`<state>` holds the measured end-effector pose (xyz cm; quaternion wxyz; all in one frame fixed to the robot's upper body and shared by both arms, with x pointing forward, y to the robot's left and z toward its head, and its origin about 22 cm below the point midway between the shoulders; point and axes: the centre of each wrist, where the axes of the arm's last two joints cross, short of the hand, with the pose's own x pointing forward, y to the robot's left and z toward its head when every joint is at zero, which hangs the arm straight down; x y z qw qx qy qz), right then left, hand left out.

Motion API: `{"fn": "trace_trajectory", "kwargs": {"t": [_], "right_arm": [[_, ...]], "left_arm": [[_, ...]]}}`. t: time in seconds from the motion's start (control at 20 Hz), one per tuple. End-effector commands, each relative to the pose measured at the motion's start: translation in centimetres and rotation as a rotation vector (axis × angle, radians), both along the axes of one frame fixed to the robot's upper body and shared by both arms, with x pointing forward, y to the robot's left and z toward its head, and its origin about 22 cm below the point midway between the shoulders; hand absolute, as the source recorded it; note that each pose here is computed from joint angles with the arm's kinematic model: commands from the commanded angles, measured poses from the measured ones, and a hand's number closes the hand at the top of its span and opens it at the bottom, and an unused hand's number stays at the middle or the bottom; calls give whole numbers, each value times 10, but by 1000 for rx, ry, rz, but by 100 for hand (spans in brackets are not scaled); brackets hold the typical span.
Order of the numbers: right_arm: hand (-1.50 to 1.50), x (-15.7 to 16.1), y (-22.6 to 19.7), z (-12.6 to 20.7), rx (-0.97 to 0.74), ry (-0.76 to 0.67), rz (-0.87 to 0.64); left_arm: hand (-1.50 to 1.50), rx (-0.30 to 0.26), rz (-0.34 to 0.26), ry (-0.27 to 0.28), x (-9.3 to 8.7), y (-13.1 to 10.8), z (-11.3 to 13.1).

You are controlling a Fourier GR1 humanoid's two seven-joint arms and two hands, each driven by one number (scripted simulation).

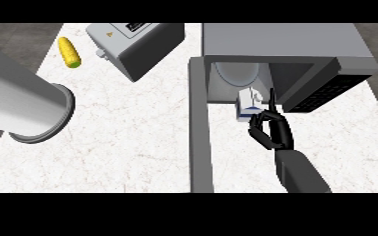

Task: Pick up the milk, place it into the microwave and close the microwave

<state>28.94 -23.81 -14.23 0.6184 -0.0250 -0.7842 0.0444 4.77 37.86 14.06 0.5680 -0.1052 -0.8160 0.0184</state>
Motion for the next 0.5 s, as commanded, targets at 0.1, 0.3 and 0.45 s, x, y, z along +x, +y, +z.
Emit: {"fn": "trace_trajectory", "kwargs": {"t": [0.1,0.3,0.45], "right_arm": [[150,37,8,31,-58,-120,-2],[150,72,-4,66,-88,-71,7],[150,91,-3,88,-93,-82,-12]], "left_arm": [[-150,0,-12,10,-9,-13,-17],[-150,24,-17,23,2,-7,12],[-150,10,-8,5,6,8,-3]]}}
